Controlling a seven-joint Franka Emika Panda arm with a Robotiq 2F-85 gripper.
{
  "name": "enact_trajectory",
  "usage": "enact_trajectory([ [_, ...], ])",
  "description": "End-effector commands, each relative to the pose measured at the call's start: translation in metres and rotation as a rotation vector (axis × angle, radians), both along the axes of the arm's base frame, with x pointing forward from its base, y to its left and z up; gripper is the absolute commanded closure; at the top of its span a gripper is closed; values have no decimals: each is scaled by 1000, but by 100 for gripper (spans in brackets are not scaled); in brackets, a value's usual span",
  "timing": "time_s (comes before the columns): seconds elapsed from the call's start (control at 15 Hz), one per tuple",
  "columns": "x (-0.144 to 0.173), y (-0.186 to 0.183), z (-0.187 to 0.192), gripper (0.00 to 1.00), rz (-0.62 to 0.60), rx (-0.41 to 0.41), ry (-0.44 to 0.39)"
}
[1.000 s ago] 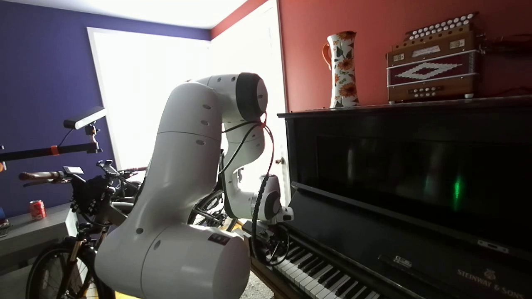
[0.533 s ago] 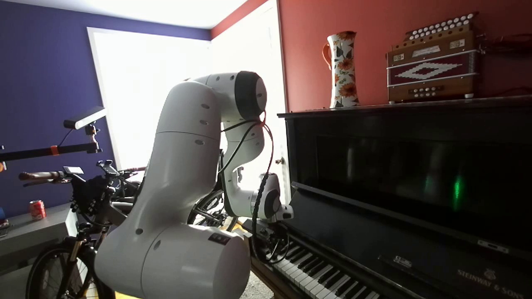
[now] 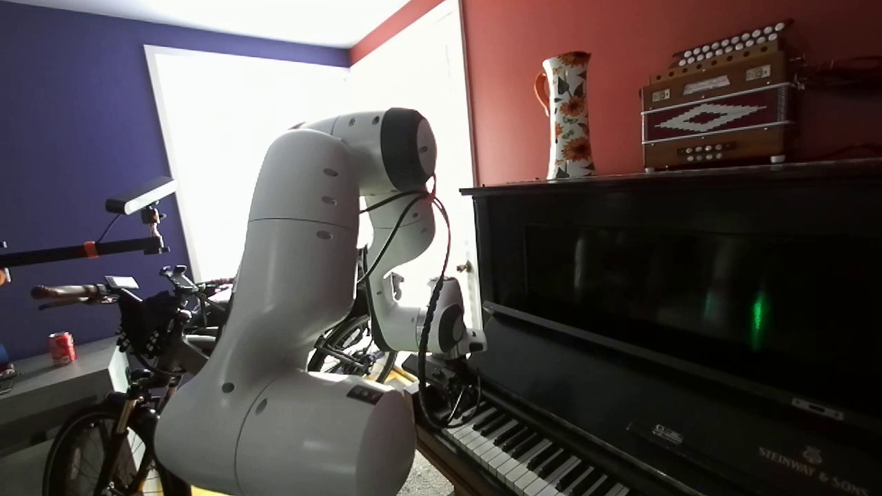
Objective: Press a key on the right side of the piano
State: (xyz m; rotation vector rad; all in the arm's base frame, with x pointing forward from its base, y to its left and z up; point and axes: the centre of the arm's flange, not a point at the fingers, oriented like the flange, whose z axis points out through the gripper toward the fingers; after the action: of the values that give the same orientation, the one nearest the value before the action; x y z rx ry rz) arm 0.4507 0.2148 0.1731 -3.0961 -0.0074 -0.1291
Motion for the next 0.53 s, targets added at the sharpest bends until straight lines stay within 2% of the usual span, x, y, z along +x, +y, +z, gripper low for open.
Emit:
enact_trajectory([
  [0.0,-9,-3,15,72,-5,-29,0],
  [0.47,-12,-6,37,22,21,-47,5],
])
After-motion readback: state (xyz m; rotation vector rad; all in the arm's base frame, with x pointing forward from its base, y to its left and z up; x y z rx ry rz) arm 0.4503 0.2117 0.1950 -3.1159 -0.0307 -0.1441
